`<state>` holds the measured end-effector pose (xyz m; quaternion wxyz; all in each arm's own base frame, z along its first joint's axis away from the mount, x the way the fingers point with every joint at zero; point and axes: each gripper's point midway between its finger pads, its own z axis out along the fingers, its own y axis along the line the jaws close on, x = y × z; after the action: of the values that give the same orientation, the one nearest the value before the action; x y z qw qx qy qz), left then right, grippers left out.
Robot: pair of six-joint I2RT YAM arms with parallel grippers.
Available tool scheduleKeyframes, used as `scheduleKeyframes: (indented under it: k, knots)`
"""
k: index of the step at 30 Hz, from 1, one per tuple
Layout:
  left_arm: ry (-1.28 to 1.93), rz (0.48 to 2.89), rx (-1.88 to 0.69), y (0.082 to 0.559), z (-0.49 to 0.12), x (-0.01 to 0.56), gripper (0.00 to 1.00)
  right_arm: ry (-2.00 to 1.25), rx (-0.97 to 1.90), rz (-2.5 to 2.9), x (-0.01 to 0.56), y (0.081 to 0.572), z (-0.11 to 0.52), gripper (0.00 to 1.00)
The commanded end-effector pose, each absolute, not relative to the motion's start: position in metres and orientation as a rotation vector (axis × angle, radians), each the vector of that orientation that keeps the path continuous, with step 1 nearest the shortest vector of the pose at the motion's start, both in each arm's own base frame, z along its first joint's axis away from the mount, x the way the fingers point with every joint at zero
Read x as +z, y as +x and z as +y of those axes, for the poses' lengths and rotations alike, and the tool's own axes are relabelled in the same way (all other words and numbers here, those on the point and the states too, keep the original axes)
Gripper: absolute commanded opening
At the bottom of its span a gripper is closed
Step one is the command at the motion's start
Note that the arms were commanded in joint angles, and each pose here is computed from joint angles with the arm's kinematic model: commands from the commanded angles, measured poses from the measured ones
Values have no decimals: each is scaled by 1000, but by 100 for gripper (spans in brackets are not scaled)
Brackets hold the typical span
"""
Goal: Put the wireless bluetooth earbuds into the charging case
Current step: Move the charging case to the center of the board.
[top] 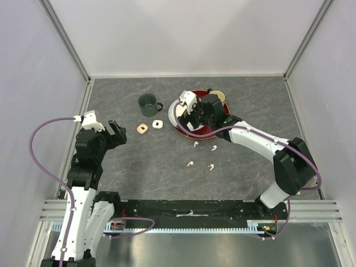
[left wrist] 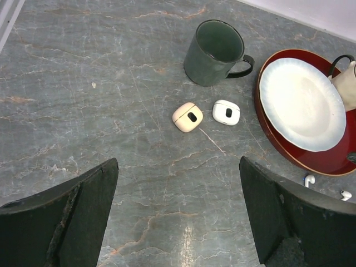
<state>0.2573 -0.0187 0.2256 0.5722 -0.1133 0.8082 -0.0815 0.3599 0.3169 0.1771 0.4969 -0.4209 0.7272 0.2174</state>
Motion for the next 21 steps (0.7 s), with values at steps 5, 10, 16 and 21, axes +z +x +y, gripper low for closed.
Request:
scheduleKeyframes:
  k: [5,10,16,21]
  knots:
    - [-282,1860,-263,264,-23,233,95,-1073,496,1634,202,369,338,98]
    - [-286,1873,-248,263,-20,230,95,-1006,528,1561,206,378,350,98]
    - [-288,1852,-243,261,-19,234,95,-1108,581,1571,198,380,379,98]
    - [-288,1849,-252,261,-20,235,95,-1207,534,1569,182,369,390,98]
